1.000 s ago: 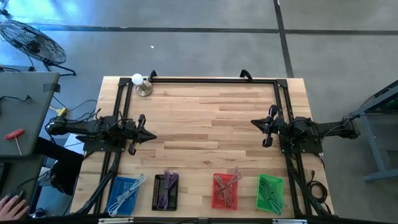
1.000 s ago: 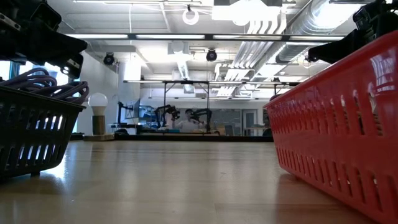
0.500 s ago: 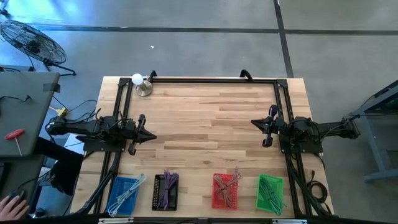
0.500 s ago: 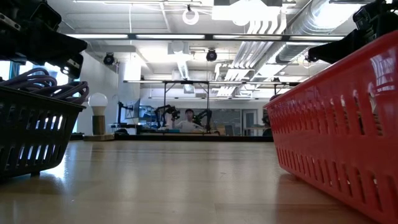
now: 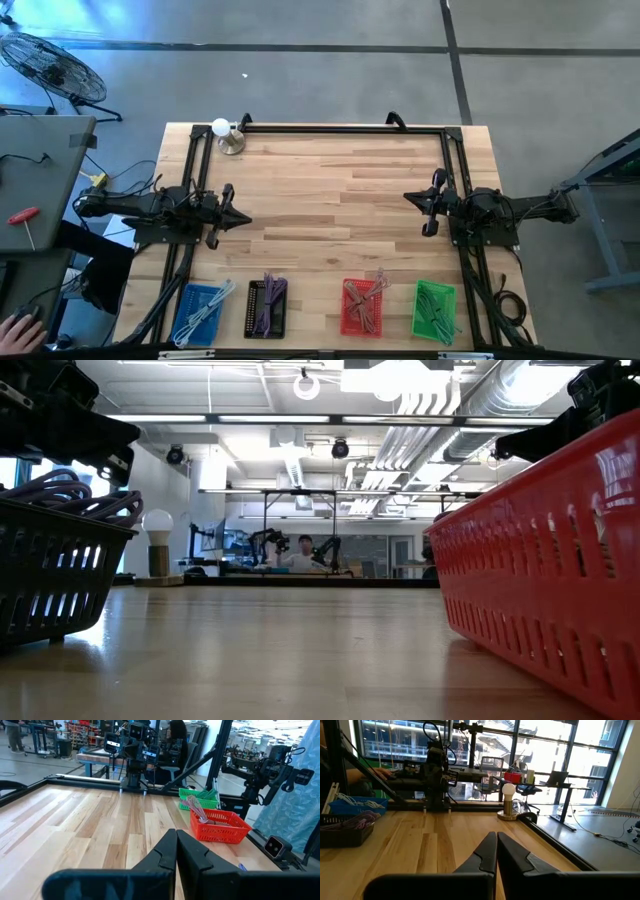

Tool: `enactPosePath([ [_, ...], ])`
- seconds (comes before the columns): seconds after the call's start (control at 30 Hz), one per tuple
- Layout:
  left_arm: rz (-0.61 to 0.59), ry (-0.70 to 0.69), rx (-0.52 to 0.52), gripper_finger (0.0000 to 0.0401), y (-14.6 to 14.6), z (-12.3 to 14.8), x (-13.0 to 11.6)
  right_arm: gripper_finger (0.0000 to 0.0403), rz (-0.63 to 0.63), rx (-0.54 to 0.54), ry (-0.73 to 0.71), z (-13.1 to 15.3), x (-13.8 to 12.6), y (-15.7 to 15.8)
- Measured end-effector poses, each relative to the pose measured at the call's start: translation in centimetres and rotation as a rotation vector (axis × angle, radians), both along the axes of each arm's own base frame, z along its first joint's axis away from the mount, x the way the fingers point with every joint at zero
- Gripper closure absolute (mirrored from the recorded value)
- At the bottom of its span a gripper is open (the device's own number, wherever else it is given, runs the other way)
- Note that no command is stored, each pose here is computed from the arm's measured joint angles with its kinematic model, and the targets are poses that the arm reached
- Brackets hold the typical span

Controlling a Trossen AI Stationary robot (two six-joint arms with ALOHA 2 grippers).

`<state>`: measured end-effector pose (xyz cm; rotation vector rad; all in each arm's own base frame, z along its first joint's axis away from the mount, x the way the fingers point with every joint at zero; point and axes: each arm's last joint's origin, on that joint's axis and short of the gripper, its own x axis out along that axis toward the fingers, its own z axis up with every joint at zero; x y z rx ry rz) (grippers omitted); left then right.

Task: Pick & Place USB Port
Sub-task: Return to Home Position

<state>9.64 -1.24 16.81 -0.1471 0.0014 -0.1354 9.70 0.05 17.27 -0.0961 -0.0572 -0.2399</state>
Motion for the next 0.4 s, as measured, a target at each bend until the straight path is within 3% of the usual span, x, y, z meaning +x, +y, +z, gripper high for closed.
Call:
enactPosePath([
  [0.4, 0.0, 0.0, 0.0, 0.0399, 0.0, 0.0, 0.0, 0.0399, 0.0, 0.0, 0.0, 0.0, 0.0, 0.0],
])
